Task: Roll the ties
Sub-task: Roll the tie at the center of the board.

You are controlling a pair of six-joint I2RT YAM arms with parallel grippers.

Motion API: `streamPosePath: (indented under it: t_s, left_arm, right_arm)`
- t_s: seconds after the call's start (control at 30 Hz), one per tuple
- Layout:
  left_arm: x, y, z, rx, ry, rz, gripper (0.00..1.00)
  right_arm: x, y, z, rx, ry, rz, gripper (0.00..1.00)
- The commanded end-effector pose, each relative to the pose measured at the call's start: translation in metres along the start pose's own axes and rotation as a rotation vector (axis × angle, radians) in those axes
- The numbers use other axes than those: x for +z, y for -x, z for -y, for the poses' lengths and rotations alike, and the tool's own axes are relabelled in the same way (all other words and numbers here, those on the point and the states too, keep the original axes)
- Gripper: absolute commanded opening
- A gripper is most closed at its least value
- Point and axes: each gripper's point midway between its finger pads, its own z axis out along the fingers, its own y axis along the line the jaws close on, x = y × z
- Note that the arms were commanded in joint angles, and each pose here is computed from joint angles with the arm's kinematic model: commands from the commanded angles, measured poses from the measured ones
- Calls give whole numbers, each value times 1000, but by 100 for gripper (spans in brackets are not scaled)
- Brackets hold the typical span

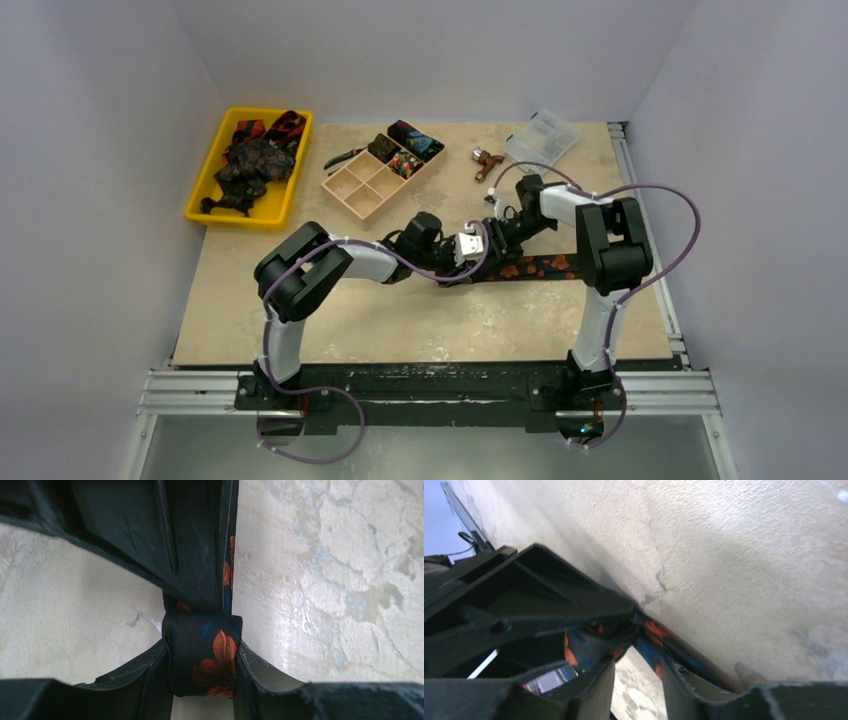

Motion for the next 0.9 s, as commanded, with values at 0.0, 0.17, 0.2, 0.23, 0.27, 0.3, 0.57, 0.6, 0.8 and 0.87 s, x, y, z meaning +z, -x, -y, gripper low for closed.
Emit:
streamPosePath:
  t_s: [0.0, 0.17, 0.2, 0.23, 0.27, 0.3, 0.57, 0.6, 0.8, 0.87]
  left_arm:
    - [-26, -68, 12, -45, 25, -283, 31]
    - [-24, -73, 12, -49, 25, -350, 31]
    - [-23, -73, 11, -45, 28, -358, 32]
    - [-23, -74, 11, -46, 28, -372, 32]
    - [-22, -72, 8, -45, 34, -374, 32]
    - [-23, -74, 8, -49, 37, -388, 32]
    - [-26, -74, 8, -83, 42, -421, 35]
    - [-25, -72, 10, -88, 34, -410, 37]
    - [-19, -42, 16, -115, -36, -229, 59]
    - [-16, -31, 14, -132, -42, -161, 62]
  right_arm:
    - [-31, 9, -22, -121, 11, 67, 46]
    - [-28, 13, -54, -133, 103, 87, 59]
    - [-25, 14, -56, -124, 105, 84, 59]
    - [-20, 14, -55, -115, 111, 76, 57]
    - [-16, 15, -55, -104, 116, 70, 55]
    - [-12, 15, -52, -90, 115, 62, 52]
    - [5, 13, -22, -80, 23, 22, 11]
    - [6, 13, -19, -87, 7, 20, 0]
    - [9, 9, 22, -123, -88, 5, 0]
    - [10, 7, 38, -118, -105, -6, 0]
